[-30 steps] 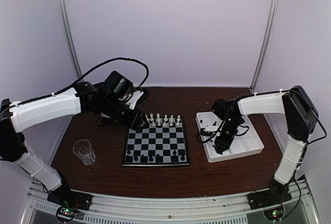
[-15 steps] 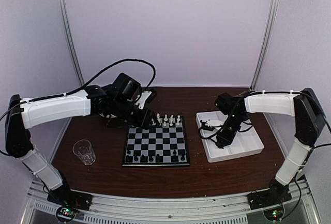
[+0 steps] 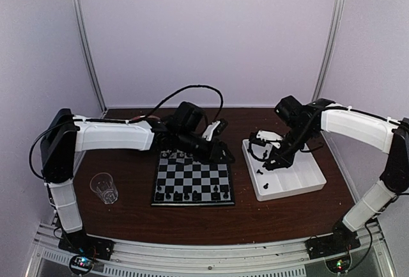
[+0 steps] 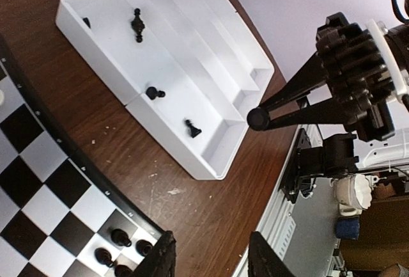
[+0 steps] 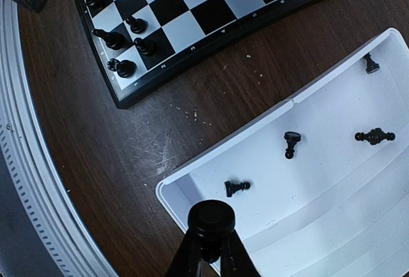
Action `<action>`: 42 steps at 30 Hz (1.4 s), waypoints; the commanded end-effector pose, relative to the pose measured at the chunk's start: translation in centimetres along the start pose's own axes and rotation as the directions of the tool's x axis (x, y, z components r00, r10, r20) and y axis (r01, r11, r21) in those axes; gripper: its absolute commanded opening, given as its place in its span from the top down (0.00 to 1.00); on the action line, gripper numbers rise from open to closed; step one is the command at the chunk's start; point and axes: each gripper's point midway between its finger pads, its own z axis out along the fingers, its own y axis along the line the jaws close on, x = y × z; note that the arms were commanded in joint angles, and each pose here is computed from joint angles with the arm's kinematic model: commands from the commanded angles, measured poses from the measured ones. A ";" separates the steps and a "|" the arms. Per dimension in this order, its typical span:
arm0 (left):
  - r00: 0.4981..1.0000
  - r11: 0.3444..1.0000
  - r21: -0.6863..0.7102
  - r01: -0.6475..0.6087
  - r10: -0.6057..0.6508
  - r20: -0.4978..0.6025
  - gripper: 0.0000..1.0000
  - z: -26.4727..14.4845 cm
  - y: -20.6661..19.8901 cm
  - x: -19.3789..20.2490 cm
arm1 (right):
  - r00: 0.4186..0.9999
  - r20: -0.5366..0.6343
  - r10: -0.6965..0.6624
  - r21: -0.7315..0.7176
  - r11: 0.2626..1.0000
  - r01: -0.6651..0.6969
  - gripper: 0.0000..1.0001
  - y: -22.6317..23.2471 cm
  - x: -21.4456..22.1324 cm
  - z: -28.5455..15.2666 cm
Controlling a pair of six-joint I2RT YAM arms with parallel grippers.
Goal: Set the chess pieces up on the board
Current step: Pick up the bishop from the storage box, then pass from the right arm to the left
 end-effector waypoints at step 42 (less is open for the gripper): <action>0.987 0.891 0.431 0.144 -0.096 -0.132 0.81 5.4 -8.6 -1.0 | 0.958 0.214 -0.189 -0.063 0.976 0.206 0.93 4.8 -5.0 -4.0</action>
